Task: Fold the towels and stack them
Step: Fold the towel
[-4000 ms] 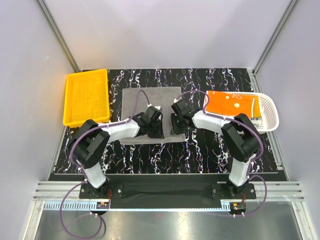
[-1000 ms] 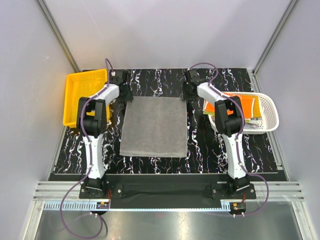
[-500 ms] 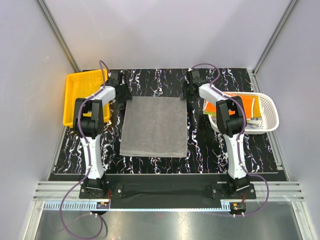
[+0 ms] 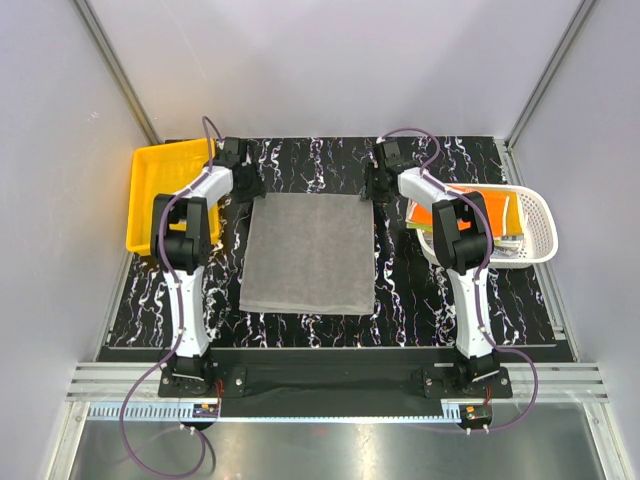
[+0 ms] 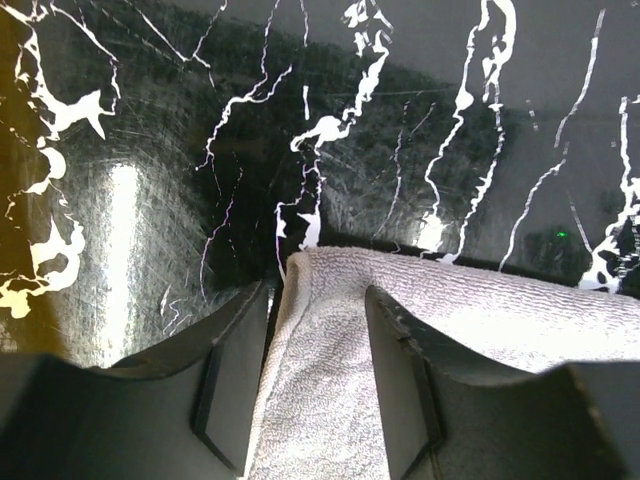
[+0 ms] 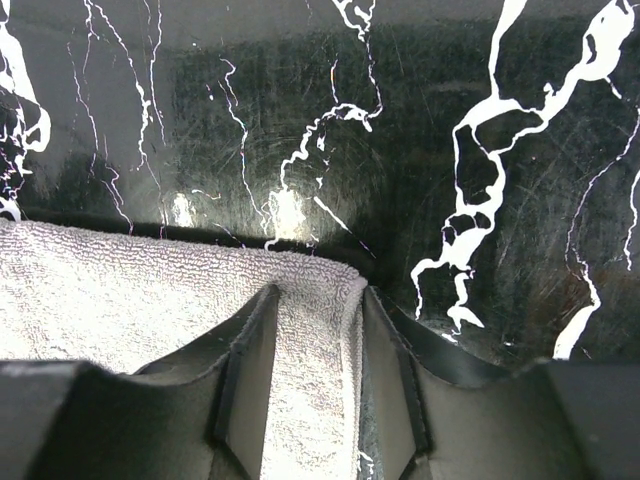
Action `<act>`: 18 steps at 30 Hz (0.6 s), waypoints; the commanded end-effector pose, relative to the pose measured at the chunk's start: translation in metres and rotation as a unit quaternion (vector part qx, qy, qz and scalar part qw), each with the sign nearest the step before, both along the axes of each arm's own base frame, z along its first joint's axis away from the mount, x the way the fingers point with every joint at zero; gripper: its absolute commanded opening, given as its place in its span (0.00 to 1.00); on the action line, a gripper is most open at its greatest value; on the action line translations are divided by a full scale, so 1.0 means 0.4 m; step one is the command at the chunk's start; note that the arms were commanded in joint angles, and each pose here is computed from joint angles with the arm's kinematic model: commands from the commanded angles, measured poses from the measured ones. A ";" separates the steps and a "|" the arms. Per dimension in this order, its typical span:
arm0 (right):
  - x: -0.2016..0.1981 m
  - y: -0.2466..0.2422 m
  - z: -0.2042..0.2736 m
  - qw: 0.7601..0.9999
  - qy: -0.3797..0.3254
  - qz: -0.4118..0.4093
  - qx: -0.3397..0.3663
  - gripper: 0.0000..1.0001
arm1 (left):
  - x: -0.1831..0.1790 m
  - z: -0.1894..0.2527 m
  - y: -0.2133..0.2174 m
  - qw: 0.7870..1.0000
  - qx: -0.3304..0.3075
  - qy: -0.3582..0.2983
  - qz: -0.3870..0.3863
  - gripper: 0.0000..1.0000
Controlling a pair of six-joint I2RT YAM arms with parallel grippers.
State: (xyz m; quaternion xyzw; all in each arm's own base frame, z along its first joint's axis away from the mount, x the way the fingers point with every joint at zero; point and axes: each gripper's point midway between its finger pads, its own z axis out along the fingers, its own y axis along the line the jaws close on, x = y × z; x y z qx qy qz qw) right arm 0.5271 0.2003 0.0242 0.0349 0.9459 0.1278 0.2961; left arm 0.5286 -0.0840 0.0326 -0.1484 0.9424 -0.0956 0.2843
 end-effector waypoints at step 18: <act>0.038 -0.011 0.042 1.000 -0.002 0.027 -0.005 0.07 | 0.030 -0.031 -0.019 1.000 -0.001 0.007 0.020 0.24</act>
